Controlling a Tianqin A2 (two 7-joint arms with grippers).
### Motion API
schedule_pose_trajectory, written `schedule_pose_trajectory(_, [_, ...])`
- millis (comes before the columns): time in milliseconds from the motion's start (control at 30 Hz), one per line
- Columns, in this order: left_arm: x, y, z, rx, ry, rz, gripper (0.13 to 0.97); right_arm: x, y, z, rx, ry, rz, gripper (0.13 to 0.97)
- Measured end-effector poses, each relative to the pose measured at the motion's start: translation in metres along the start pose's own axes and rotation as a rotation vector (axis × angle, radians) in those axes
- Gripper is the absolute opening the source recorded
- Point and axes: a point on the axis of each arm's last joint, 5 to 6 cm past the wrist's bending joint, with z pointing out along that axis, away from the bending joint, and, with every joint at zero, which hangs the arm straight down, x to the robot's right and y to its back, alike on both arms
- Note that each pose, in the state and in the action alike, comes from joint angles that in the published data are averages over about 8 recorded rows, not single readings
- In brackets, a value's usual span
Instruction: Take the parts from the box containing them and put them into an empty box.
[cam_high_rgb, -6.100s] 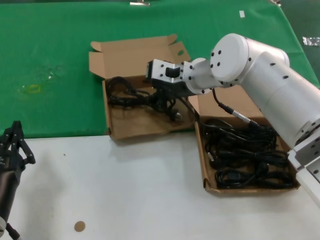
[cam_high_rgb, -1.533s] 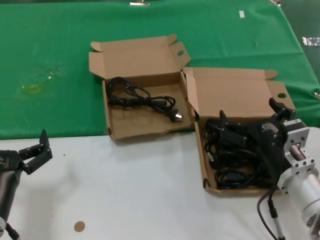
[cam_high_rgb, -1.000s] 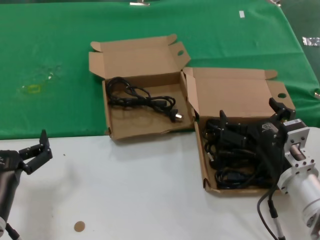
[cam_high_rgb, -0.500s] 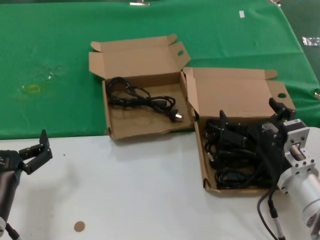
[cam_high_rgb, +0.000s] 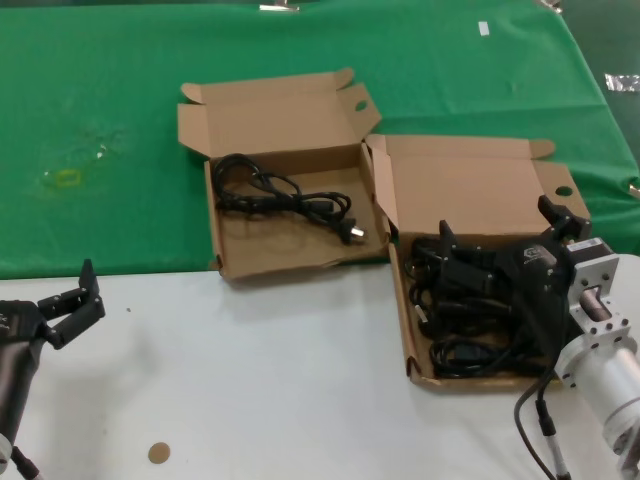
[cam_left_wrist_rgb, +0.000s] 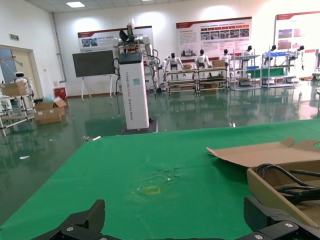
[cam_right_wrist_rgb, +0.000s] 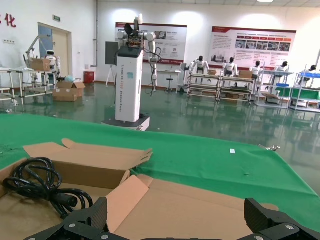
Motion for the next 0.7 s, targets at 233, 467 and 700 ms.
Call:
schedule_pose_trajectory(233, [0.0000,0.0000,0.0000,0.000,0.000,0.000,0.966,0.0000,0.0000,0.0000,0.000,0.000,0.000,0.966])
schedule_pose_trajectory(467, [0.0000,0.0000,0.0000,0.000,0.000,0.000,0.966,0.0000,0.0000,0.0000,0.000,0.000,0.000,0.966])
schedule_pose_trajectory(700, [0.0000,0.0000,0.0000,0.000,0.000,0.000,0.966,0.0000,0.0000,0.0000,0.000,0.000,0.000,0.966])
